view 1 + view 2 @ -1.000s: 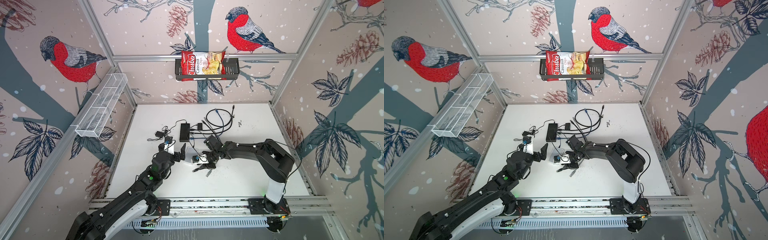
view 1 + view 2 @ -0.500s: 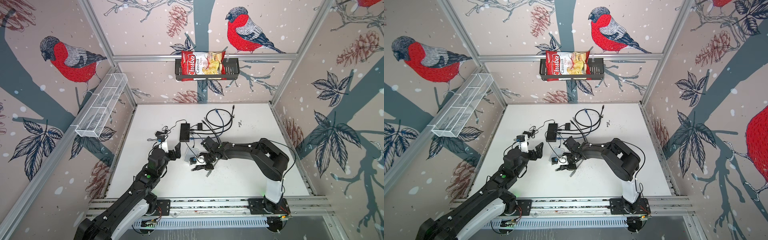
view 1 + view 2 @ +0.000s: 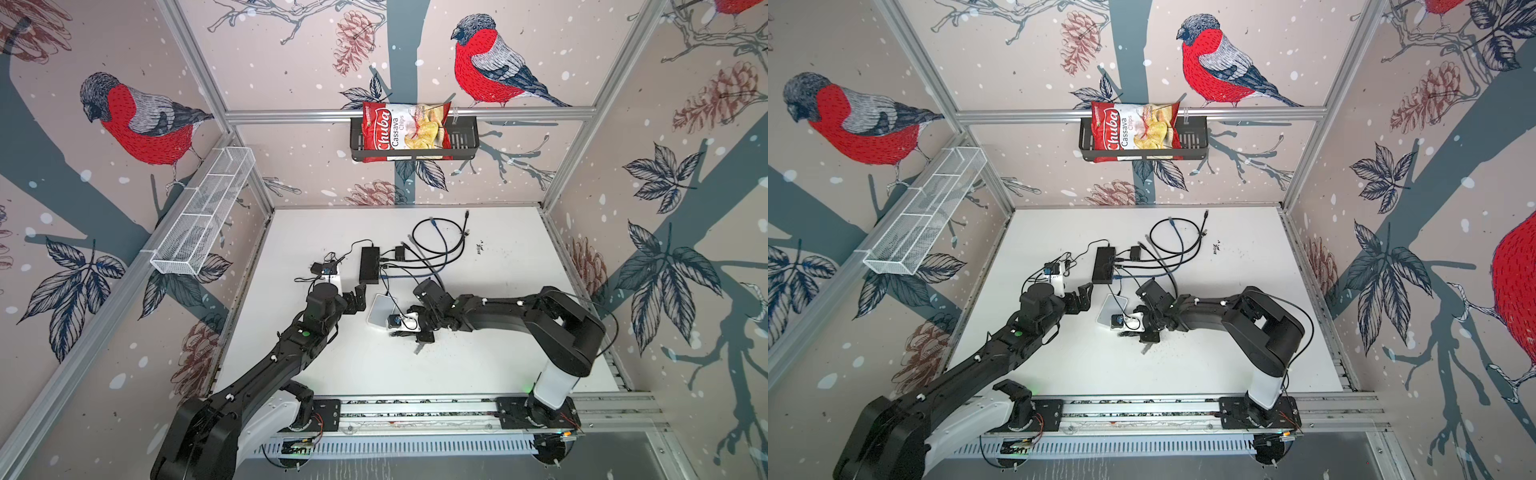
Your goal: Insert the plug into the switch port
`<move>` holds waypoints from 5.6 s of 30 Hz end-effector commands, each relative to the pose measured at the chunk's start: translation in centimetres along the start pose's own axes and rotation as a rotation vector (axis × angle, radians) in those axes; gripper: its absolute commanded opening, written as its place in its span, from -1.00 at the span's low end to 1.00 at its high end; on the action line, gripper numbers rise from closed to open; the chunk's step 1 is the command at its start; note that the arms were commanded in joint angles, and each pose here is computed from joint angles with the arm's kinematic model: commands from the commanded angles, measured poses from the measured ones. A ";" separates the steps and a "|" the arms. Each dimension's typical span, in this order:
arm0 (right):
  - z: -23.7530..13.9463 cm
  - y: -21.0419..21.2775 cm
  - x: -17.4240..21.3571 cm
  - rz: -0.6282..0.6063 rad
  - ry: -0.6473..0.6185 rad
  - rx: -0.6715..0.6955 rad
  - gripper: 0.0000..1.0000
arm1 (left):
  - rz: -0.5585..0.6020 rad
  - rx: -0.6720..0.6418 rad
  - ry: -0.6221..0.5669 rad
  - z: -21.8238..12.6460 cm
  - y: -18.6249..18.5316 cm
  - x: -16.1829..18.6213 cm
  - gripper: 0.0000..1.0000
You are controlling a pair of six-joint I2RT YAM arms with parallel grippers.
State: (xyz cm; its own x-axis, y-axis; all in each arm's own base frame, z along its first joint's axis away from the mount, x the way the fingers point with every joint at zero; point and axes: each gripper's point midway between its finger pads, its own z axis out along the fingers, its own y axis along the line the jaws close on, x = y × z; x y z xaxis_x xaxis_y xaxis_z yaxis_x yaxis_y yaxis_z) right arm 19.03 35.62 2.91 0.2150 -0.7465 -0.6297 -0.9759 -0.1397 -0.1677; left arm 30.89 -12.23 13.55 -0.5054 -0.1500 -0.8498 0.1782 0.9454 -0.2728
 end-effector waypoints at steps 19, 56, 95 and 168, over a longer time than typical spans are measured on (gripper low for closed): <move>-1.7 -7.6 2.5 0.271 -0.014 0.397 -1.00 | -0.084 0.243 0.297 4.7 -5.1 6.5 0.78; 0.1 -5.4 0.4 0.274 -0.063 0.342 -1.00 | -0.061 0.264 0.436 5.9 -5.9 11.5 0.21; 1.2 -8.3 -8.0 0.130 -0.298 0.459 -1.00 | -0.014 0.421 0.474 4.7 -9.4 13.5 0.08; -9.3 -15.8 18.7 1.239 0.285 0.788 -0.65 | 0.345 0.307 0.176 0.2 -12.0 7.0 0.92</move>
State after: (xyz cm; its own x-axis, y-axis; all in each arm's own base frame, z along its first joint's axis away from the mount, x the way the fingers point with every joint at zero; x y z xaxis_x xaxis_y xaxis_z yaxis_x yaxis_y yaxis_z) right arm 38.98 18.68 1.96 -0.7851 -0.2388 -0.5715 -0.2627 0.9640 -0.0419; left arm 25.68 -23.26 9.79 -0.5609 0.2036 -0.8024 0.5217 0.8396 -0.1516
